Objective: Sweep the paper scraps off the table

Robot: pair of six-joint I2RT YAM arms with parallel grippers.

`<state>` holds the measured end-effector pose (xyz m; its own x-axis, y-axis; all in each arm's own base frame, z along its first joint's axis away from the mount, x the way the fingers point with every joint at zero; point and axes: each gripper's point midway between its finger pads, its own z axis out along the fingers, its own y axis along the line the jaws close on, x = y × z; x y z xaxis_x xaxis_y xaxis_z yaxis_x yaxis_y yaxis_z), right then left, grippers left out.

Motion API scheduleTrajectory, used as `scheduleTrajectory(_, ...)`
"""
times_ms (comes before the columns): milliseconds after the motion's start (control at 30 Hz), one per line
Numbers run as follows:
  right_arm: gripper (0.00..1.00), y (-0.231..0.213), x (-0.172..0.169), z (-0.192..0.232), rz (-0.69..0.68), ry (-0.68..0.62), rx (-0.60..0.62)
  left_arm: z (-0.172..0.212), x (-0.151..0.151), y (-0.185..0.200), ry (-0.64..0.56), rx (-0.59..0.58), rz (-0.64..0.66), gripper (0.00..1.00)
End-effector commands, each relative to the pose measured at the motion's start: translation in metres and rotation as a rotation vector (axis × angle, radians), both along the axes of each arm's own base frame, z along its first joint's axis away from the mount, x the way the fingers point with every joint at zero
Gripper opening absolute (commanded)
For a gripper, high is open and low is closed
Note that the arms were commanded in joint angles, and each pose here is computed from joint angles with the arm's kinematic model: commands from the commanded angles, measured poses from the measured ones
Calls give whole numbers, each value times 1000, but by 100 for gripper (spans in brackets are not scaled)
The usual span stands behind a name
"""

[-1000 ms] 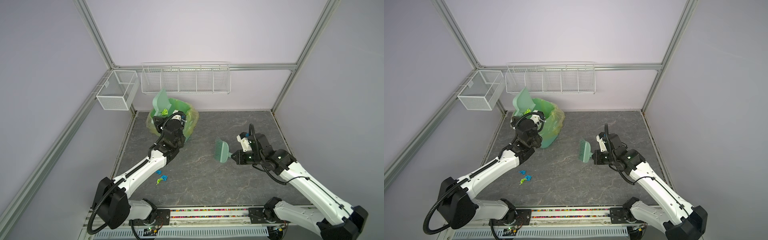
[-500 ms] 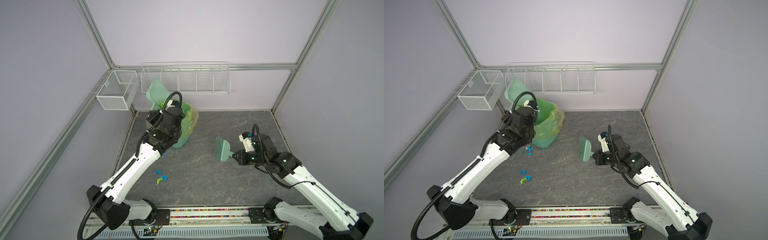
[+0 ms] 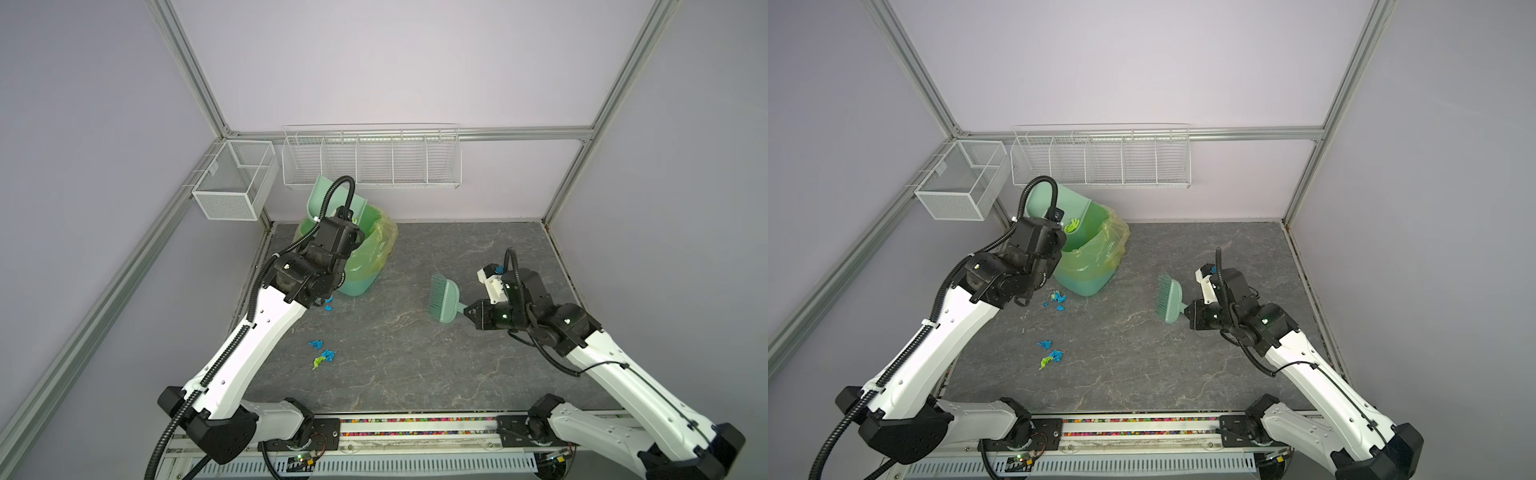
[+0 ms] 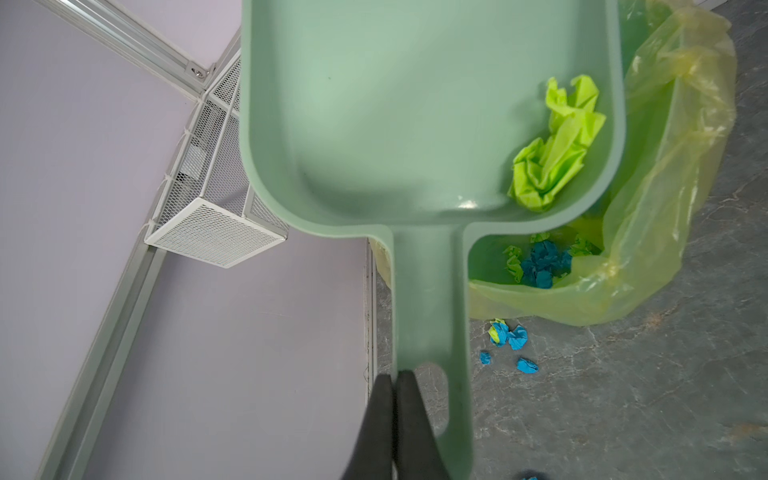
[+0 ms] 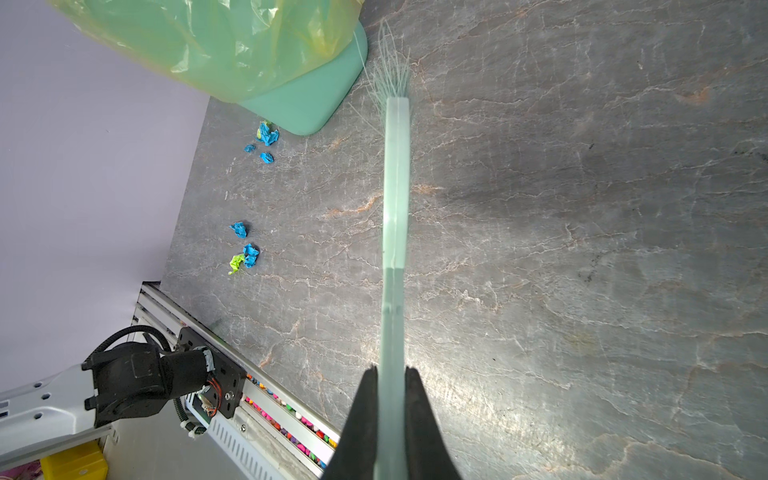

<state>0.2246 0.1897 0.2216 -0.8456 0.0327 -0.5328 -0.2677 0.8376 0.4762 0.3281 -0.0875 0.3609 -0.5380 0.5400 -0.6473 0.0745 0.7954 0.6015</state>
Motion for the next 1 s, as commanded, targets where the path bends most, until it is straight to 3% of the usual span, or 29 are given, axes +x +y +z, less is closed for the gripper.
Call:
scheduleTrajectory(0, 7, 10, 8, 26, 9, -49, 68, -7, -2, 10, 14, 70, 26, 0)
scheduleTrajectory(300, 7, 53, 49, 148, 87, -259, 247, -3, 9, 17, 3, 262, 37, 0)
scheduleTrajectory(433, 7, 83, 72, 179, 126, -295, 354, 7, 14, 24, -23, 377, 69, 0)
scheduleTrajectory(667, 7, 125, 96, 195, 162, -305, 438, 22, 30, 24, -134, 737, 136, 0)
scheduleTrajectory(767, 7, 133, 96, 188, 173, -290, 439, 35, 33, 15, -244, 801, 94, 0)
scheduleTrajectory(967, 7, 126, 90, 179, 157, -294, 435, 43, 23, 8, -340, 899, -30, 0)
